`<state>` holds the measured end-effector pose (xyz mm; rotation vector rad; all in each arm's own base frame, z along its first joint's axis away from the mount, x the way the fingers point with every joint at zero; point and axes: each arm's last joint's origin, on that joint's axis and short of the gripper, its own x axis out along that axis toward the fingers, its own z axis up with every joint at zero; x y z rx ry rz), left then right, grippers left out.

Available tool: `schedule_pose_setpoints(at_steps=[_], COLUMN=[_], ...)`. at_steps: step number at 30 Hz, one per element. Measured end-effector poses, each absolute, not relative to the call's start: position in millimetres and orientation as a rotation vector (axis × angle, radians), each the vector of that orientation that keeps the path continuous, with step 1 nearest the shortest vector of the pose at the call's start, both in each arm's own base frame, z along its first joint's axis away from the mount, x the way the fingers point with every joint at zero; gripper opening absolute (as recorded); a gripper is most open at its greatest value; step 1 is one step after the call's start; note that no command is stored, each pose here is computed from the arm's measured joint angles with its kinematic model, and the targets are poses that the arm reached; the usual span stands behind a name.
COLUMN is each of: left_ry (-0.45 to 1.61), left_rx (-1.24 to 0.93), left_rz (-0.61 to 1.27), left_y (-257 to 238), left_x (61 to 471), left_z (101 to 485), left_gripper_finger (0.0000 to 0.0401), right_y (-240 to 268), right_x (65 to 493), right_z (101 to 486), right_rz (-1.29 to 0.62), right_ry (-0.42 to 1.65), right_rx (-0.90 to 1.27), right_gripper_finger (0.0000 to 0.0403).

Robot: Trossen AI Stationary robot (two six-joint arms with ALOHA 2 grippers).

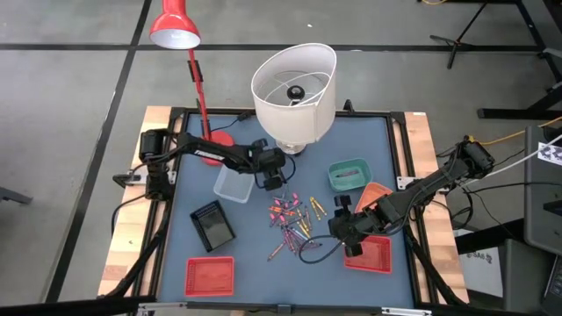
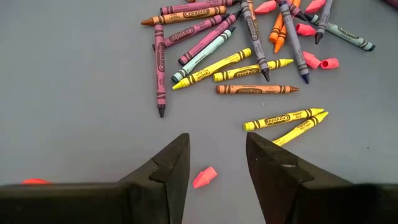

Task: Sort crayons
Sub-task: Put the violet crayon into the green bin

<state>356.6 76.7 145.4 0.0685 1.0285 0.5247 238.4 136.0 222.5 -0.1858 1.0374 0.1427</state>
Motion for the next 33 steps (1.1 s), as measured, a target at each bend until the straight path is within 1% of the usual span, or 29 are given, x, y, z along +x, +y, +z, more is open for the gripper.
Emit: schedule_pose_setpoints(at_steps=[12,17,24,29,33], left_ry=[1.036,1.047,1.131,1.134,1.133], left_rx=[0.033,0.008,0.007,0.014,-0.004], left_rz=[0.500,0.453,0.442,0.422,0.371], left_y=[90,89,85,78,72], left_x=[354,353,347,348,349], left_z=[145,144,141,140,140], left_gripper_finger=[0.0123,0.0123,0.0123,0.0123,0.0123], right_y=[136,136,136,136,136], right_x=[238,238,238,238,238], right_z=[223,222,222,222,222], right_rz=[0.143,0.143,0.142,0.143,0.142], right_ry=[1.037,1.038,1.038,1.038,1.038], right_rx=[-0.186,-0.186,-0.186,-0.186,-0.186], right_gripper_finger=[0.0156,0.0156,0.0156,0.0156,0.0156])
